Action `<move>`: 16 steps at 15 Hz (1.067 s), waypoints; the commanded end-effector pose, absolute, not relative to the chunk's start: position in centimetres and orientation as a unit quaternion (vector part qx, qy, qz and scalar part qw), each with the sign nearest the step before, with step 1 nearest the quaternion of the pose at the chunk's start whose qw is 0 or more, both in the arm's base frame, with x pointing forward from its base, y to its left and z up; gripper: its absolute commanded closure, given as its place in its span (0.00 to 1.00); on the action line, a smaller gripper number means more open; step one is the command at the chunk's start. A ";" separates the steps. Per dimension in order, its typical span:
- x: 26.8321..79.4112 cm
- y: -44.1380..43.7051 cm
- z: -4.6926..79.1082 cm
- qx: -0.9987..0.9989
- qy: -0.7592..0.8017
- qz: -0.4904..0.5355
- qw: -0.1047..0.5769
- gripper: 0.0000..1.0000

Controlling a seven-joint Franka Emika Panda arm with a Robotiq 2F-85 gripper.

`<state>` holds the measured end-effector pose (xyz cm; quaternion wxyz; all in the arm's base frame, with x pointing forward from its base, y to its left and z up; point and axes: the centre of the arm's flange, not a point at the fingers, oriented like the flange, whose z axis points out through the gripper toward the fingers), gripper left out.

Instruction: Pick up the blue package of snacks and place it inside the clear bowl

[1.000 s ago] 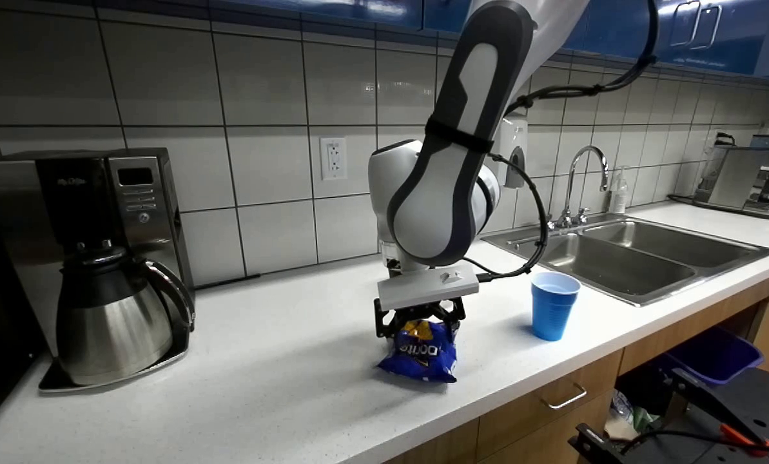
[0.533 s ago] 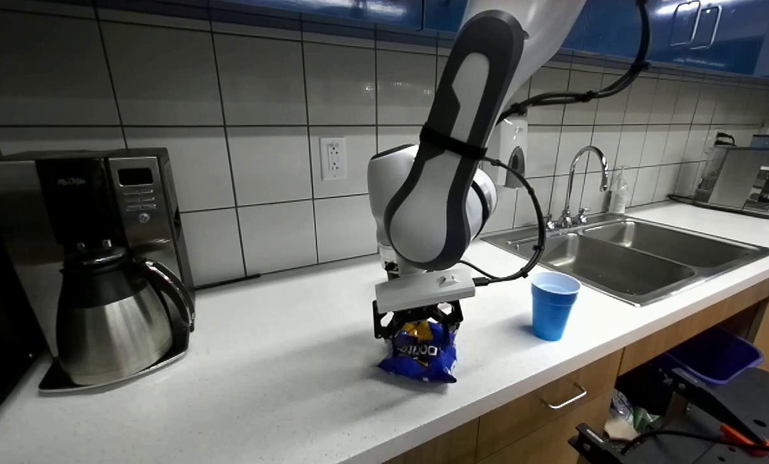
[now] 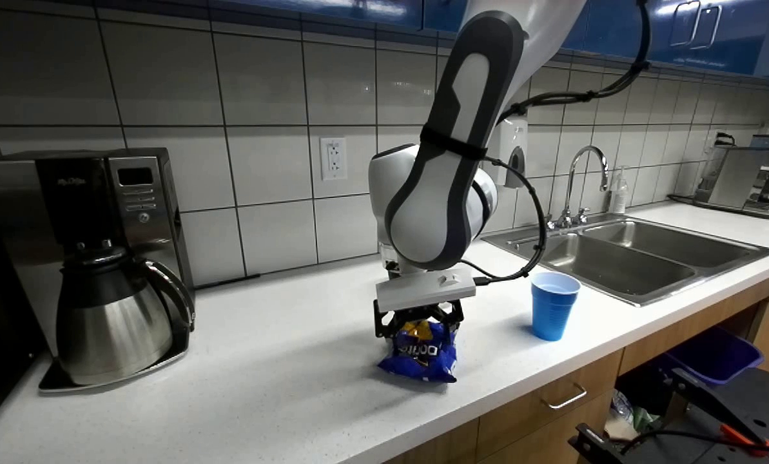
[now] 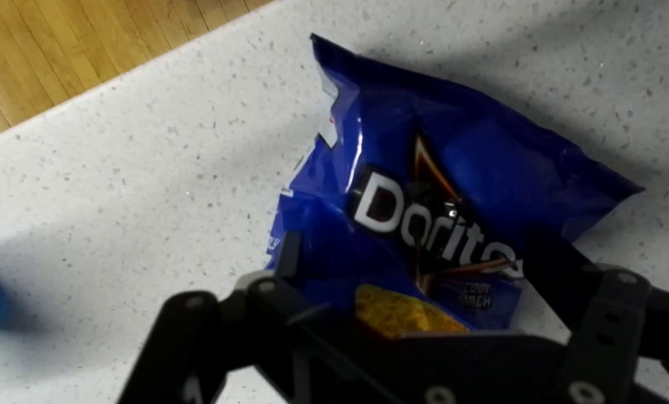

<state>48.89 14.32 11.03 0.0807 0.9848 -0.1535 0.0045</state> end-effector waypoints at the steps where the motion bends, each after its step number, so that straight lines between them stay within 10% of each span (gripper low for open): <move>1: 48.9 14.1 11.2 0.985 -0.156 0.012 0.077 0.00; 5: 48.8 14.0 11.1 0.985 -0.154 0.012 0.078 0.00; 16: 49.6 14.1 13.7 0.982 -0.176 0.034 0.060 0.96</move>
